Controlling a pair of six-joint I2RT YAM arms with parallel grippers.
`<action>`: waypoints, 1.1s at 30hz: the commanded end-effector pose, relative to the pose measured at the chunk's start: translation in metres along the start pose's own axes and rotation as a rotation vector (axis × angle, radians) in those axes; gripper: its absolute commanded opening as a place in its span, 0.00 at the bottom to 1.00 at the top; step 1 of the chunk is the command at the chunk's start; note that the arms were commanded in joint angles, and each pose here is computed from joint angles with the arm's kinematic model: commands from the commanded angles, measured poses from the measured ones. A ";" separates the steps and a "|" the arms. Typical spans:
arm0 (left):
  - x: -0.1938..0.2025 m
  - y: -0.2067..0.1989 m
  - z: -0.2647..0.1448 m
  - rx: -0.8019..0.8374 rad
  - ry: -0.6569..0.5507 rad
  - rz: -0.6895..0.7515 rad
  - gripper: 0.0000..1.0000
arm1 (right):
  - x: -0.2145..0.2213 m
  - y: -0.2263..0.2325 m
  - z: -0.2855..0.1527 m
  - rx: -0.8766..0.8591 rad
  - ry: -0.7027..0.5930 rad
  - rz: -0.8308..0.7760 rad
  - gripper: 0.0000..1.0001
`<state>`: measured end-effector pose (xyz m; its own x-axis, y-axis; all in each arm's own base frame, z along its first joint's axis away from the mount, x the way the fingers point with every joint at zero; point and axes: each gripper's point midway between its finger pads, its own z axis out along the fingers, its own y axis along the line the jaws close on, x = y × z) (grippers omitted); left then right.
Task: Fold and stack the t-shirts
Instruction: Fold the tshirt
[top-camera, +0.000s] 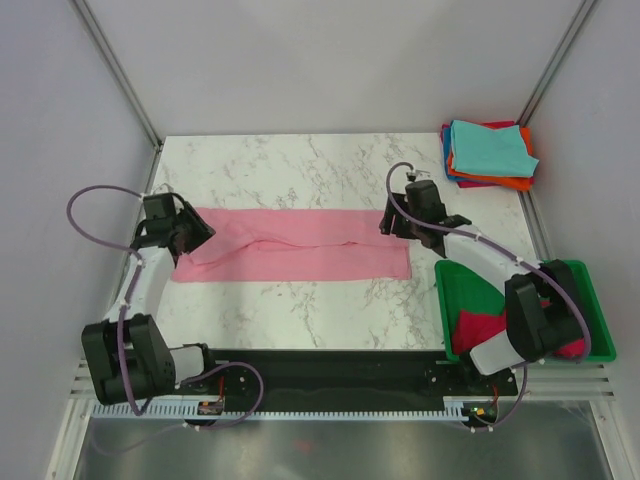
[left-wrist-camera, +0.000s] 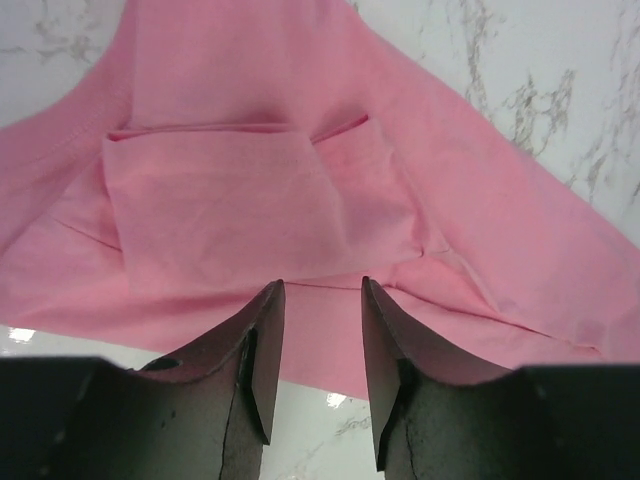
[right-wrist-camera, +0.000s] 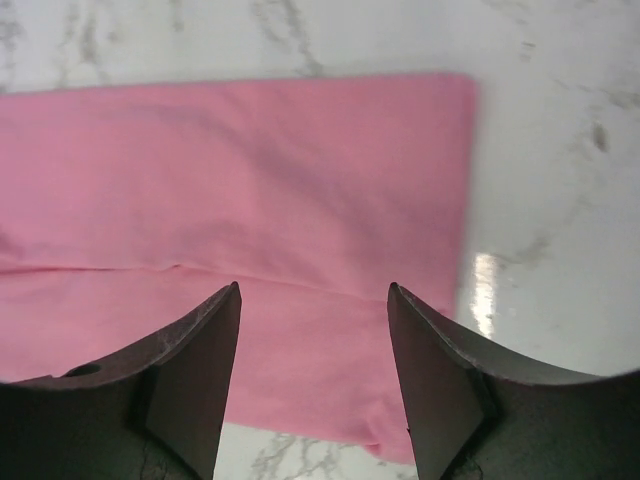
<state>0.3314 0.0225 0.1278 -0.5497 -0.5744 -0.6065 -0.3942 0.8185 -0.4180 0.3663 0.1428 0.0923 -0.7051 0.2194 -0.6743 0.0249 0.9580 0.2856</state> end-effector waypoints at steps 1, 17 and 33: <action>0.000 -0.022 0.016 -0.021 -0.010 -0.027 0.43 | -0.031 0.061 0.001 -0.158 -0.047 -0.068 0.68; 0.026 0.013 0.121 -0.213 0.150 -0.086 0.33 | 0.111 0.032 0.065 -0.036 0.323 -0.035 0.66; 0.047 -0.173 0.214 0.127 0.292 0.135 0.36 | 0.226 0.186 -0.043 -0.345 0.409 0.084 0.72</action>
<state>0.5258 -0.0714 0.0301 -0.6952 -0.5158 -0.5007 -0.3591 0.8526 -0.3797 0.2354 0.3207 0.0339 -0.8626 0.1965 -0.4662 -0.1042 0.8326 0.5439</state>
